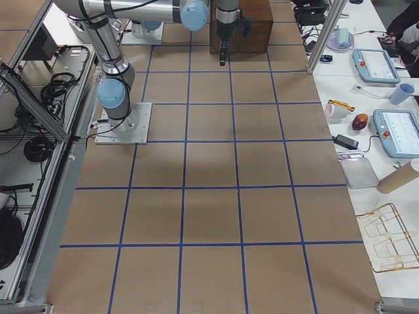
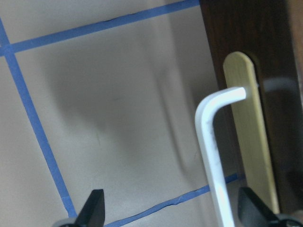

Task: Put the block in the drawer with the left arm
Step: 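Release the handle and move the left gripper toward the yellow cube, then lower the left gripper over the yellow cube and grasp it, then lift the yellow cube and carry it over the open drawer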

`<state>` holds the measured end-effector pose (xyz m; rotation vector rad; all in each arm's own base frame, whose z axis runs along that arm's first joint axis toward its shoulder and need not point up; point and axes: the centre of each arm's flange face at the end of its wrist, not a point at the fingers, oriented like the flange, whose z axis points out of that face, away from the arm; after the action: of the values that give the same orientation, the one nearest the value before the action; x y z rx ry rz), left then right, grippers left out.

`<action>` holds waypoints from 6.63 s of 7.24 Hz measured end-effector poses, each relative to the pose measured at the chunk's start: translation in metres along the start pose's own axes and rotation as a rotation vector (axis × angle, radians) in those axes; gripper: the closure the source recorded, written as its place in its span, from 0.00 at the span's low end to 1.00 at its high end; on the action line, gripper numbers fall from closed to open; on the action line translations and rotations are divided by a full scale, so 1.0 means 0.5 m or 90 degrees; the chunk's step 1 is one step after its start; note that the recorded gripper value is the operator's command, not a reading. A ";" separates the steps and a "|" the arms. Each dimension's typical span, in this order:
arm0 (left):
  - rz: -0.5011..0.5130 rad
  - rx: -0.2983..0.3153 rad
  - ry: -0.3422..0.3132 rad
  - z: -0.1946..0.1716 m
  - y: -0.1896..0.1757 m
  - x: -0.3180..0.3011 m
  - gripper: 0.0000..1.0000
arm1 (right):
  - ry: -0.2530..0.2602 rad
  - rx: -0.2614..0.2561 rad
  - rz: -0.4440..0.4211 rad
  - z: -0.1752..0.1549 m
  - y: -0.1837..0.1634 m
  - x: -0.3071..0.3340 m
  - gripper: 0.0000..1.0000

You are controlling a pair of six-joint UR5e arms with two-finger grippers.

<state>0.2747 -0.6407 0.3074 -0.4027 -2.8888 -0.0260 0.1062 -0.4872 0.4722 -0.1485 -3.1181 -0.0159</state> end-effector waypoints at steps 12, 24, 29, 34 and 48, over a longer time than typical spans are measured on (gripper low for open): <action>-0.057 0.088 -0.190 -0.120 0.038 -0.341 0.00 | 0.000 0.000 0.000 0.000 0.000 0.000 0.00; -0.064 0.126 -0.246 0.092 -0.020 -0.539 0.02 | 0.000 -0.001 0.000 0.001 0.000 0.000 0.00; -0.059 0.125 -0.238 0.118 -0.024 -0.550 1.00 | 0.000 0.000 0.000 0.000 0.000 0.000 0.00; -0.059 0.093 -0.188 -0.016 -0.020 -0.460 1.00 | 0.000 0.000 0.001 0.000 0.000 0.001 0.00; -0.194 -0.050 -0.046 -0.131 -0.109 0.273 1.00 | 0.000 0.000 0.000 0.001 0.000 0.000 0.00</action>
<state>0.1464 -0.6599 0.4024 0.0275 -2.9993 -0.1782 0.1061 -0.4871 0.4718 -0.1488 -3.1181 -0.0171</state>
